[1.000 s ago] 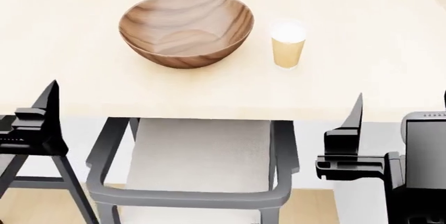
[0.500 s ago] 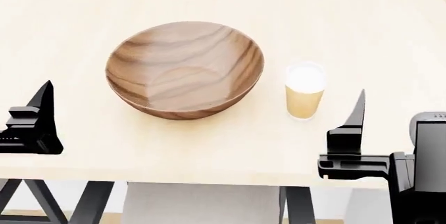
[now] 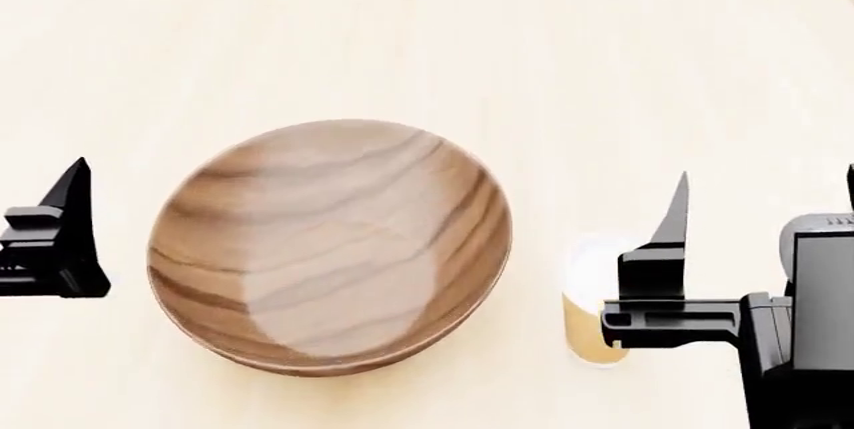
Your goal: Place the cup inside the bowl on the dining table and move the bowl to any counter.
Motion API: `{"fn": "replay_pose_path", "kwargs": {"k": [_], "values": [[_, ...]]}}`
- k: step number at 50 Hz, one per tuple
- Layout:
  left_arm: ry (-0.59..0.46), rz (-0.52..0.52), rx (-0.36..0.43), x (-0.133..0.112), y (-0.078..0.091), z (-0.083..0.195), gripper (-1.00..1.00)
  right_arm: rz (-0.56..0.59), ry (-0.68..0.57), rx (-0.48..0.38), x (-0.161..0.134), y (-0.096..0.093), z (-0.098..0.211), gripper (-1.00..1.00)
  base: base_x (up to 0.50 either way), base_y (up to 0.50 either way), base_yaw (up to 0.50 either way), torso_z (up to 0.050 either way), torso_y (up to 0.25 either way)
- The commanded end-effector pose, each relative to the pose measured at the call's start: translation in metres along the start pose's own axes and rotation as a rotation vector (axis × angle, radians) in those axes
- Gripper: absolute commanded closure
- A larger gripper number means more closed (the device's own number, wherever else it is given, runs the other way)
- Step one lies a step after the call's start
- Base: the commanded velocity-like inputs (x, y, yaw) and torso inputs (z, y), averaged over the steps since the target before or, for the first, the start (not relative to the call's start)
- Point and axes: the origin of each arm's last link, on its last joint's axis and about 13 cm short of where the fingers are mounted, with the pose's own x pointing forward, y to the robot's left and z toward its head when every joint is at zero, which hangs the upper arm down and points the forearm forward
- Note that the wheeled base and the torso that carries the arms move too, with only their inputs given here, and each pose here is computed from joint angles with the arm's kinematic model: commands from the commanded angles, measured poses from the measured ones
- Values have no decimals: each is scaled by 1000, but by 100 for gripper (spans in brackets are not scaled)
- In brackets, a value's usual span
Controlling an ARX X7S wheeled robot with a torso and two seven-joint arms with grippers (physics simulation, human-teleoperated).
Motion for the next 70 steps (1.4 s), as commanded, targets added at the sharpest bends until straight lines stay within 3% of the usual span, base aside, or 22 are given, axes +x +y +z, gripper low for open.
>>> {"fn": "replay_pose_path", "kwargs": {"k": [1, 12, 16, 21, 31, 42, 70], "values": [[-15, 20, -2, 2, 1, 0, -100, 1, -3, 5, -2, -2, 2, -100, 184, 0, 0, 0, 0], [-13, 20, 1, 2, 0, 0, -100, 34, -9, 35, -2, 0, 2, -100, 114, 0, 0, 0, 1], [-11, 19, 3, 3, 1, 1, -100, 139, 4, 91, -3, 7, 0, -100, 0, 0, 0, 0, 0], [-10, 20, 2, 3, 2, 2, -100, 244, 60, 85, -13, 12, -8, -100, 0, 0, 0, 0, 0], [-2, 29, 1, 1, 3, -1, -100, 320, 149, 67, -24, 14, -30, -100, 0, 0, 0, 0, 0], [6, 24, 0, 0, 3, -4, -100, 303, 224, 27, -19, 14, -42, -100, 0, 0, 0, 0, 0], [10, 19, 1, 0, 3, -1, -100, 260, 304, 68, 13, 15, -67, -100, 0, 0, 0, 0, 0]]}}
